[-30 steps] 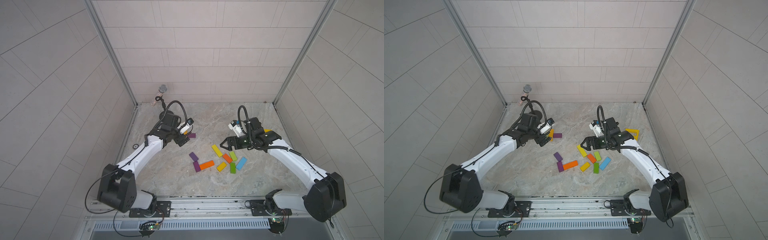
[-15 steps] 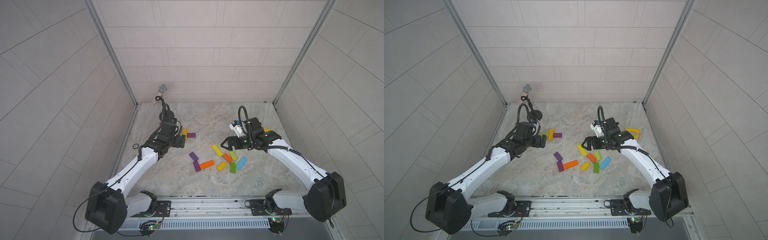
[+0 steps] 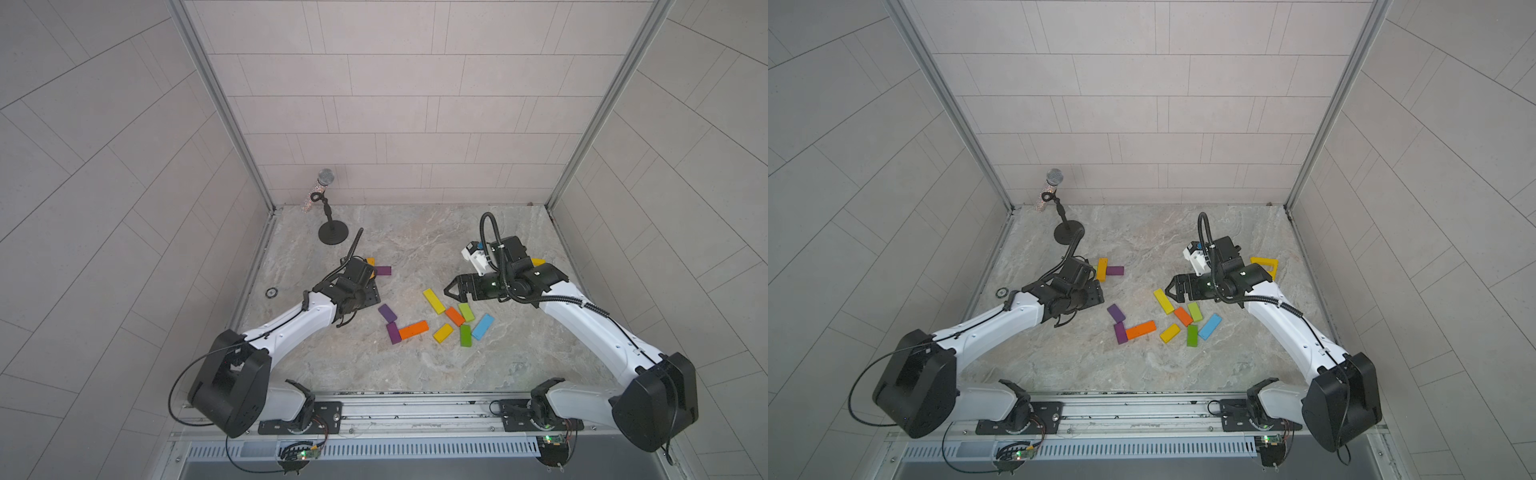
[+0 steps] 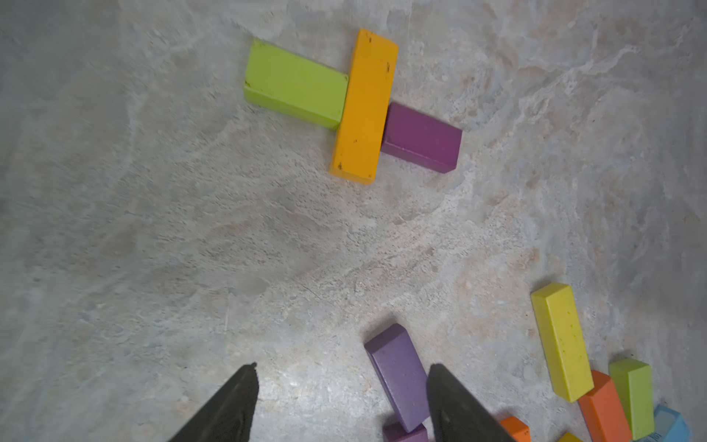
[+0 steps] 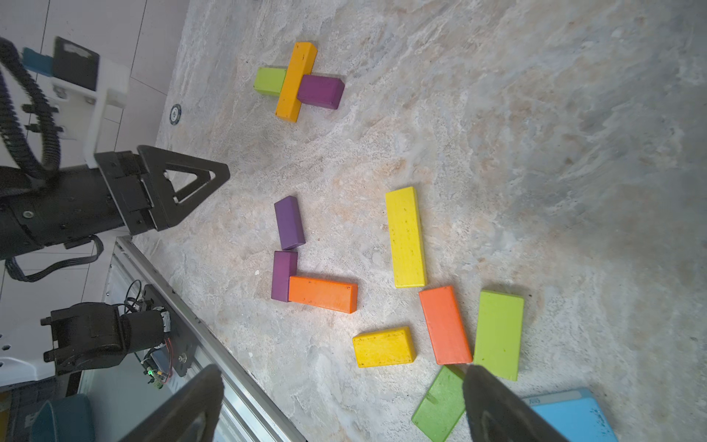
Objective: Assemble the letter t with building blocks
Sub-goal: Pick up the building block from the center of the board.
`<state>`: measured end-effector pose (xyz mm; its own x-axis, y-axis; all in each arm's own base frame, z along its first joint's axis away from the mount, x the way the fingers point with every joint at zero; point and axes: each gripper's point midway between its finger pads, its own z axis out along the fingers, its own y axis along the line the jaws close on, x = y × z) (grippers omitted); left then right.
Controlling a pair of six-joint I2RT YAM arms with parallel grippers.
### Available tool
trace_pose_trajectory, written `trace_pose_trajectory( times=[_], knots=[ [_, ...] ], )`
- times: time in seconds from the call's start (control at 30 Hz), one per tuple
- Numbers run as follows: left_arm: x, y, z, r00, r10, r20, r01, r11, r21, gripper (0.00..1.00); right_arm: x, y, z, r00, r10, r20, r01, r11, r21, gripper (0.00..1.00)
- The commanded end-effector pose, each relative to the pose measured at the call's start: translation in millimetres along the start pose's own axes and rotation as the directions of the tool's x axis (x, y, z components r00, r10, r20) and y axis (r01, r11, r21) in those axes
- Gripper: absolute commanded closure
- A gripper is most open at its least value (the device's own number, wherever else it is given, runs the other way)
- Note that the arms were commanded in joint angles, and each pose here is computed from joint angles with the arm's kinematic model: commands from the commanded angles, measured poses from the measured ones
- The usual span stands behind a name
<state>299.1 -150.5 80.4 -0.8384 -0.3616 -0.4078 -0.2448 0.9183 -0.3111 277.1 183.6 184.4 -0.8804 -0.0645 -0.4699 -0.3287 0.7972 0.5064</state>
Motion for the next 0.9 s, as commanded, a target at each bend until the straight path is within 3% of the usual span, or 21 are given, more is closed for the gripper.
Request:
trace_pose_trajectory(
  times=[0.0,0.23,0.6,0.87],
  knots=[
    [13.7,-14.2,4.8,0.981,-0.176,-0.084,0.180,0.983,0.034,0.30,-0.6,1.7,0.3,1.000,0.003,0.006,-0.003,1.000,-0.010,0.00],
    [39.4,-29.9,15.9,0.947,-0.250,-0.201,0.256,0.967,0.006,0.33,7.9,-2.1,2.7,1.000,0.005,-0.006,-0.005,1.000,-0.006,0.00],
    [49.6,-36.2,24.3,0.929,-0.300,-0.215,0.284,0.953,-0.103,0.37,12.9,-1.9,3.7,1.000,-0.003,0.000,0.003,1.000,-0.019,0.00],
    [47.0,-37.7,28.9,0.941,-0.285,-0.180,0.250,0.949,-0.193,0.42,16.4,-3.8,5.9,1.000,0.001,0.000,-0.001,1.000,-0.029,0.00]
  ],
)
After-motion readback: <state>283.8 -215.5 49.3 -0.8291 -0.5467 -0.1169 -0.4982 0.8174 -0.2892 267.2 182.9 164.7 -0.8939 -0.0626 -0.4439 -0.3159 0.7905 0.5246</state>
